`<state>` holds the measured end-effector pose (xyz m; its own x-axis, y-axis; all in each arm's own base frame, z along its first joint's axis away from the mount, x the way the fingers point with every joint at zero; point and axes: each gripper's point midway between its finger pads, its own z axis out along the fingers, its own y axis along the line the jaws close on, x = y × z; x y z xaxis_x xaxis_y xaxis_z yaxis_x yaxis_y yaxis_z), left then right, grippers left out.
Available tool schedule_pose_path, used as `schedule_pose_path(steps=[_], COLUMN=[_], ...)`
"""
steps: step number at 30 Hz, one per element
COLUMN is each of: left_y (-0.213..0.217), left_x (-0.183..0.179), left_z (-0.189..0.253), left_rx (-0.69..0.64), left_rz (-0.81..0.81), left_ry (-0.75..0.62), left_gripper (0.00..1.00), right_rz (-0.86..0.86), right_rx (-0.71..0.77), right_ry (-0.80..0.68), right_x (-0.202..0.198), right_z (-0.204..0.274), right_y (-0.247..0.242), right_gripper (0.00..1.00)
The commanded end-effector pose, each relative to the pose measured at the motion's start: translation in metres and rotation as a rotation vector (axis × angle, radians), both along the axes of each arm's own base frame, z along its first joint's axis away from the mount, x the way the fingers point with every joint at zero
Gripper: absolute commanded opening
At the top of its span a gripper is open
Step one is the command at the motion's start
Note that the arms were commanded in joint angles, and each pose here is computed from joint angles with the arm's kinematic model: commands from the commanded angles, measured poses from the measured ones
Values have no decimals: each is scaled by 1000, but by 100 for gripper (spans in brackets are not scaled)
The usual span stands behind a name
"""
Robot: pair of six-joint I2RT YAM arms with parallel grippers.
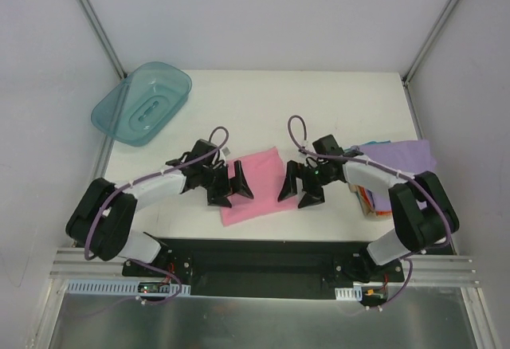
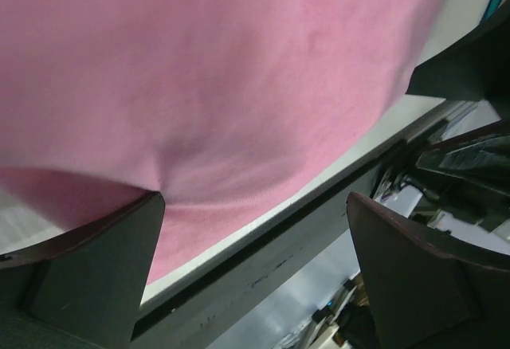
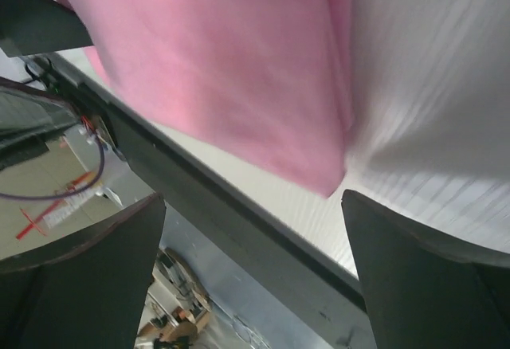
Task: Fold and stack the t-shirts
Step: Put the neatly folded tshirt into the corner of the board with the right arm
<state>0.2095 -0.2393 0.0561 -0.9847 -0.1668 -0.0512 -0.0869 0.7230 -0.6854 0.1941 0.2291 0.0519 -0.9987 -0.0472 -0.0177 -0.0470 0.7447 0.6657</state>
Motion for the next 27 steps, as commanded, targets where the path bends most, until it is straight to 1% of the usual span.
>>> schedule_pose_path(steps=[1,2,3,4,5,6,7,8,9,10,11,12,13,14,15,16,17,20,21,22,24,25,27], left_y=[4,4,5,8,14,16,24,33,38,47,59,68,74,85,90,95,101,107,108,109,111,112,114], left_x=[-44,-45,-43,-39,-40,-34,-26,-26,-20,-15,-5,-3,0,7,8,10,13,14,16,17,18,18,19], left_z=[10,17,33,39,45,69,76,81,102,107,111,119,120,121,121,121,118,110,105,102,93,91,86], left_rx=[20,13,-8,4,23,8,51,86,86,118,172,187,208,253,269,288,323,367,387,399,424,430,445], left_rz=[-37,-37,-33,-19,-14,-16,23,40,61,100,163,203,233,286,312,336,365,372,371,372,367,363,351], left_ry=[-1,-26,-93,-136,-155,-250,-308,-330,-415,-448,-494,-535,-551,-575,-581,-582,-584,-563,-552,-542,-517,-508,-491], left_gripper=[99,99,99,99,99,99,99,99,99,99,99,99,99,99,99,99,99,99,99,99,99,99,99], right_rz=[76,71,74,89,51,34,22,-58,-108,-149,-298,-378,-510,-561,-548,-488,-403,-229,-144,-100,-8,20,50], right_rx=[-56,-65,-89,-106,-132,-155,-165,-189,-177,-176,-229,-273,-359,-360,-364,-337,-351,-324,-348,-366,-415,-473,-497], right_ry=[-64,-146,-172,-229,-370,-440,-533,-674,-764,-831,-925,-941,-968,-981,-1001,-1004,-997,-936,-928,-883,-851,-799,-778], right_x=[-32,-25,-27,-27,-10,-5,1,13,21,25,35,38,47,47,47,45,44,45,45,52,59,69,82], right_z=[20,35,44,53,79,92,107,134,153,166,186,185,188,193,197,200,194,189,184,176,162,141,133], right_y=[1,1,-3,-4,-10,-16,-19,-34,-39,-46,-72,-87,-112,-119,-120,-111,-104,-76,-72,-62,-56,-52,-44], right_gripper=[97,97,97,97,97,97,97,97,97,97,97,97,97,97,97,97,97,99,96,94,94,94,95])
